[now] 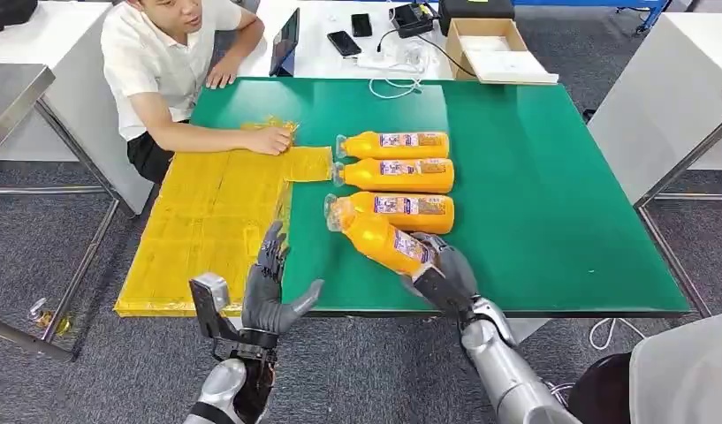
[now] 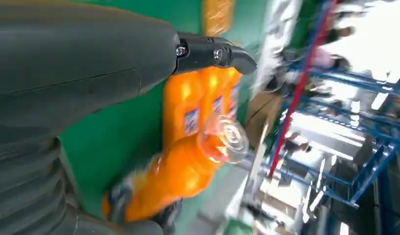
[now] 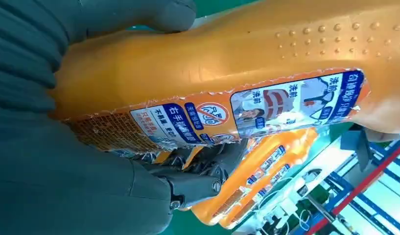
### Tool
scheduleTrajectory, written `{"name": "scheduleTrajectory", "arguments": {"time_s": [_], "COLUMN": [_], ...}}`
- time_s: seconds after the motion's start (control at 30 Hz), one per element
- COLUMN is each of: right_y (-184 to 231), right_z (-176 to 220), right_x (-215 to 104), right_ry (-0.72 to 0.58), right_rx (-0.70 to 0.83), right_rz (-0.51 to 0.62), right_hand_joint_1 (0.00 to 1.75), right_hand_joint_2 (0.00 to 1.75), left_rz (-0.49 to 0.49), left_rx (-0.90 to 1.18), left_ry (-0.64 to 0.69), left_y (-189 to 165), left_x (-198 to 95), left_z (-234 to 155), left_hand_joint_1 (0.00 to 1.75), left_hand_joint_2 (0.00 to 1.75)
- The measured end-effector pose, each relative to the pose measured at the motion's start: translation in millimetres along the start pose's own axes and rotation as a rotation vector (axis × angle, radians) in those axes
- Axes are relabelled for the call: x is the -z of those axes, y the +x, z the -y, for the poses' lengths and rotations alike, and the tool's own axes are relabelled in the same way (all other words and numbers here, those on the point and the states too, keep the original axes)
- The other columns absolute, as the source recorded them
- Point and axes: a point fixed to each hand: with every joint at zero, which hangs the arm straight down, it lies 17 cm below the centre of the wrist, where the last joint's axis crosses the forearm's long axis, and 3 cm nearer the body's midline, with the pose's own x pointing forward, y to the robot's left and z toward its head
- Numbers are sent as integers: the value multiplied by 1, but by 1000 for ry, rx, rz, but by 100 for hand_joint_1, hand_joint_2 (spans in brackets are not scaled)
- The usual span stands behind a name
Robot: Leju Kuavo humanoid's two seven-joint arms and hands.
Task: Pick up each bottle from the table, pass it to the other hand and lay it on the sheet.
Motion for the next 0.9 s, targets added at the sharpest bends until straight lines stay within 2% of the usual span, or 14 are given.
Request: {"name": "scheduleTrajectory", "arguments": {"time_s": [0.13, 0.23, 0.4, 0.9], "right_y": [32, 61, 104, 124], "right_z": [-27, -51, -85, -104], "right_x": [0, 2, 4, 2], "right_ry": [48, 96, 156, 200], "right_rx": [37, 56, 79, 83], "right_rz": [76, 149, 249, 300], "right_hand_joint_1": [175, 175, 175, 175], "right_hand_joint_2": [175, 175, 175, 175], "left_rz": [-116, -135, -184, -208], "left_rx": [-245, -289, -305, -300], "left_ry": [-103, -150, -153, -162], "left_y": [-10, -10, -23, -32], "left_x": [-12, -16, -18, -22], "left_z": [21, 29, 27, 26], "left_hand_joint_1": [0, 0, 0, 0], "left_hand_joint_2": [175, 175, 175, 175]}}
